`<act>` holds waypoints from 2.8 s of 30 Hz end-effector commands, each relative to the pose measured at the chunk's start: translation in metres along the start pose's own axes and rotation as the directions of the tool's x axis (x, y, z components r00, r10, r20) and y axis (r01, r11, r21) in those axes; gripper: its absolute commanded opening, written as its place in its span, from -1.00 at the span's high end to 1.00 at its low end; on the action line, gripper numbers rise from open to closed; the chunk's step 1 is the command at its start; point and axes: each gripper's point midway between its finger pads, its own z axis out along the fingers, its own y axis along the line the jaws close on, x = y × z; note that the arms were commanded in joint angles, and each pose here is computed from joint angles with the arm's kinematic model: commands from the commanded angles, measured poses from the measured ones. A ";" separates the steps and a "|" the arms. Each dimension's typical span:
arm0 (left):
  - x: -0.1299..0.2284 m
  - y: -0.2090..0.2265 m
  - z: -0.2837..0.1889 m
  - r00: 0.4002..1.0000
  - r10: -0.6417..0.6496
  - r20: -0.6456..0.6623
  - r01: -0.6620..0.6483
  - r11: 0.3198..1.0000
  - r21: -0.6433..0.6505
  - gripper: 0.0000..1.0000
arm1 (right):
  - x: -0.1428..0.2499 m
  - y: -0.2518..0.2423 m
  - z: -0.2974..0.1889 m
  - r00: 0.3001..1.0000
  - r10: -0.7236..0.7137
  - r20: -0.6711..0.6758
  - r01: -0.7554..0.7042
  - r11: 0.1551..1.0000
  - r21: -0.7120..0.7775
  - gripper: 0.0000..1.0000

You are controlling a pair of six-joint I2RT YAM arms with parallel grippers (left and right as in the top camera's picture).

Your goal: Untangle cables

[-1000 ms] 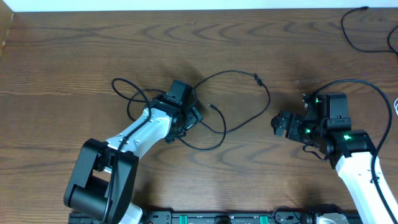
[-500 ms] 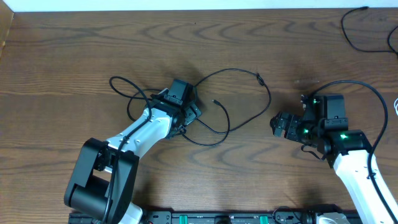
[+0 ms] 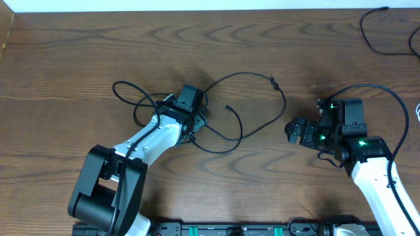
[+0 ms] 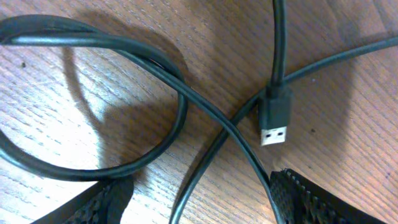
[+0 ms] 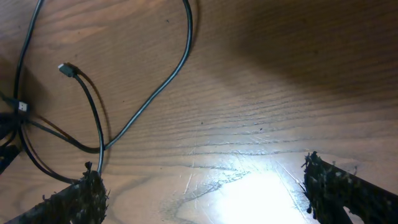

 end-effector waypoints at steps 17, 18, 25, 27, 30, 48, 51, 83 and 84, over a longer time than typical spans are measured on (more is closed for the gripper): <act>0.051 0.027 0.041 0.974 -0.012 -0.227 -0.011 0.995 -0.103 -0.55 | 0.003 -0.002 0.002 1.000 -0.009 -0.011 0.009 1.000 0.006 -0.99; 0.052 0.027 0.041 0.974 -0.007 -0.227 -0.017 0.995 -0.102 -0.54 | 0.003 -0.002 0.002 1.000 -0.009 -0.011 0.009 1.000 0.006 -0.98; 0.063 0.024 0.039 0.969 0.052 -0.243 -0.078 0.992 -0.097 -0.42 | 0.005 -0.003 0.002 1.000 -0.007 -0.017 0.007 1.000 0.008 -0.98; 0.065 0.024 0.039 0.966 0.053 -0.252 -0.080 0.992 -0.096 -0.43 | 0.006 -0.004 0.002 1.000 -0.006 -0.021 0.006 1.000 0.010 -0.99; 0.068 0.024 0.038 0.957 0.089 -0.275 -0.116 0.990 -0.084 -0.44 | 0.007 -0.004 0.002 1.000 -0.005 -0.025 0.006 1.000 0.012 -0.99; 0.061 0.050 0.038 0.944 0.261 -0.202 -0.303 0.928 -0.216 -0.44 | 0.008 -0.004 0.002 0.999 -0.042 -0.028 0.042 0.999 0.012 -0.99; 0.061 0.050 0.038 0.943 0.265 -0.201 -0.307 0.926 -0.218 -0.43 | 0.008 -0.004 0.002 0.999 -0.042 -0.029 0.042 0.999 0.012 -0.99; 0.008 -0.021 -0.026 0.911 0.413 -0.008 -0.413 0.910 -0.027 0.85 | 0.009 -0.005 0.002 0.999 -0.040 -0.036 0.040 0.999 0.015 -0.99; 0.001 -0.030 -0.036 0.909 0.416 0.023 -0.416 0.909 -0.002 0.85 | 0.009 -0.005 0.002 0.999 -0.040 -0.036 0.040 0.999 0.015 -0.98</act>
